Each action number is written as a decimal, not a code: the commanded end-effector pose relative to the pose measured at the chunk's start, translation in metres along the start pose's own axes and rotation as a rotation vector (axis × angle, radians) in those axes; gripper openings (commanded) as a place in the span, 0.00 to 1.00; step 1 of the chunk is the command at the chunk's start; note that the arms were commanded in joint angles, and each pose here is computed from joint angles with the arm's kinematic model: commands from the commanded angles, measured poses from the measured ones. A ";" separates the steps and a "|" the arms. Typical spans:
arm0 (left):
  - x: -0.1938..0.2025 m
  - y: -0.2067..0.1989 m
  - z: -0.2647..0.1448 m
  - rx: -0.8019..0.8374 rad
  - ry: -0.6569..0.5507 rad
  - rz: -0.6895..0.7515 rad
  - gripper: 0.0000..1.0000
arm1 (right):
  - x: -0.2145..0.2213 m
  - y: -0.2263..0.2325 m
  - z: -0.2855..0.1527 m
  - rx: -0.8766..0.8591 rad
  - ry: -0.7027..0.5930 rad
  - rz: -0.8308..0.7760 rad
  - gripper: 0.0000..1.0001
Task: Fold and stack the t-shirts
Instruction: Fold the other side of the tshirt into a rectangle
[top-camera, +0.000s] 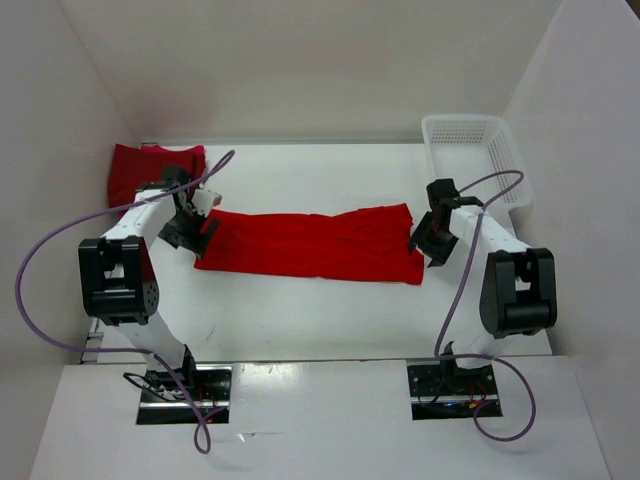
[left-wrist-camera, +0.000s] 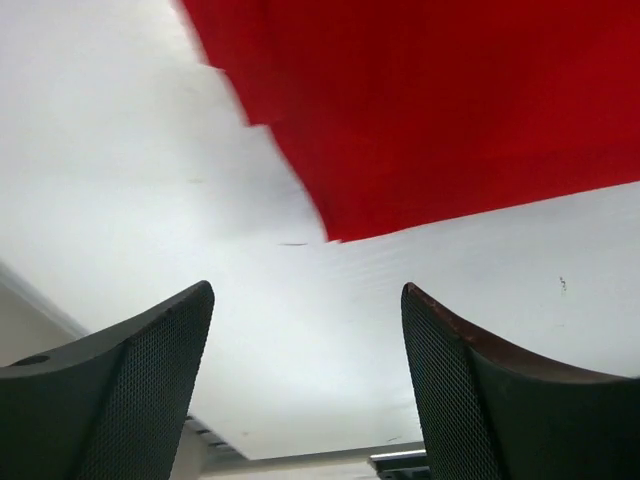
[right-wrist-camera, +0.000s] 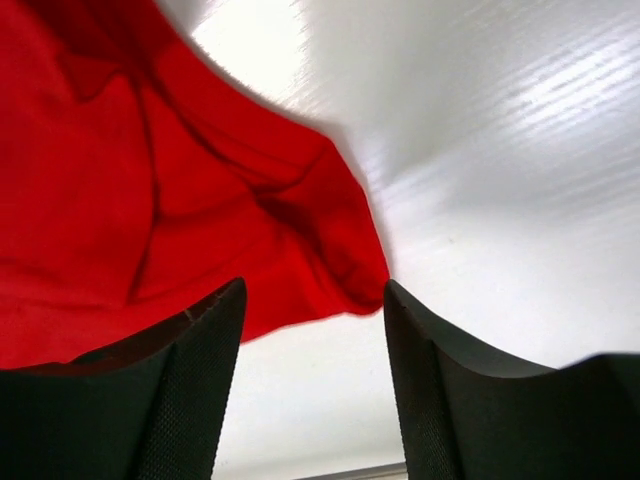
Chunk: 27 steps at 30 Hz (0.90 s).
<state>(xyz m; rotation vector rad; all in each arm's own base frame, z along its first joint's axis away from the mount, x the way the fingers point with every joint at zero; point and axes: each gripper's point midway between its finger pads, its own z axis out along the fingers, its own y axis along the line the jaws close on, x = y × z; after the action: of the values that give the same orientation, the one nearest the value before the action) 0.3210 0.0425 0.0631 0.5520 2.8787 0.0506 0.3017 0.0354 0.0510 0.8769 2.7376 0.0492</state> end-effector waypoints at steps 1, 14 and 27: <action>-0.035 0.027 -0.056 -0.130 -0.155 -0.026 0.83 | -0.007 -0.008 -0.029 -0.010 -0.072 0.002 0.63; -0.216 -0.186 -0.123 -0.015 -0.714 0.715 0.88 | 0.013 -0.006 0.001 -0.135 0.020 0.198 0.69; -0.214 -0.405 -0.089 0.200 -0.825 1.187 0.88 | 0.015 -0.031 0.023 -0.055 0.014 0.287 0.73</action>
<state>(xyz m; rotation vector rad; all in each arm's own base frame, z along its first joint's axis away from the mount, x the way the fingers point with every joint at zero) 0.3351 -0.3862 0.1409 1.7561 1.5944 -0.1843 0.2721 0.0247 0.0294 1.2209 2.6256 0.2017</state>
